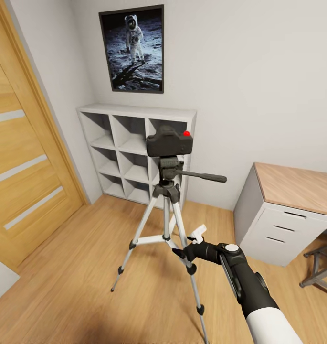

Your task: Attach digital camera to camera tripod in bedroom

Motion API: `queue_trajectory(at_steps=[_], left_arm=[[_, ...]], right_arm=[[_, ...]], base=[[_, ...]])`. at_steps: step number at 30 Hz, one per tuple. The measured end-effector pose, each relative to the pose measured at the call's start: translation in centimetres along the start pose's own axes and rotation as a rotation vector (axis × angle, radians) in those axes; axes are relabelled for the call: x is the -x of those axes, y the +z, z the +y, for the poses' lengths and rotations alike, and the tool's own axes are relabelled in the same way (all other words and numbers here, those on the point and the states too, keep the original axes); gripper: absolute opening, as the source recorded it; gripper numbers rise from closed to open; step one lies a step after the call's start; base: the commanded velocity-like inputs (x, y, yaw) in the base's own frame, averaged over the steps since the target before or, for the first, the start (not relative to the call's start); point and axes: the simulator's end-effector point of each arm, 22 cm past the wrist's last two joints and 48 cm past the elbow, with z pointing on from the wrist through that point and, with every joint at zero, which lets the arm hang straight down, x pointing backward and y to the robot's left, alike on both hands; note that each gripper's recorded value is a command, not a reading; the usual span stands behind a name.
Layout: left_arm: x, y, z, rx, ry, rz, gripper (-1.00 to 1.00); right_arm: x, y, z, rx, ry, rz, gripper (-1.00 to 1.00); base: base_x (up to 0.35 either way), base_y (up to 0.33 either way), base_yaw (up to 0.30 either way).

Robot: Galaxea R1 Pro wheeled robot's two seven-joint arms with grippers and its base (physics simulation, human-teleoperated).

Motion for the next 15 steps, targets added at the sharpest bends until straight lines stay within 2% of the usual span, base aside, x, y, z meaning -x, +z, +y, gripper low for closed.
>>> queue_trajectory(at_steps=[9, 15], left_arm=[[0.0, 0.0, 0.0, -0.001, 0.0, 0.0, 1.0], [0.0, 0.0, -0.1, -0.002, 0.0, 0.001, 1.0]], right_arm=[[0.0, -0.4, -0.9, -0.02, 0.016, -0.008, 1.0], [0.1, -0.7, -1.6, -0.039, 0.029, -0.016, 1.0]], base=[[-0.051, 0.0, 0.0], [-0.229, 0.0, 0.0]])
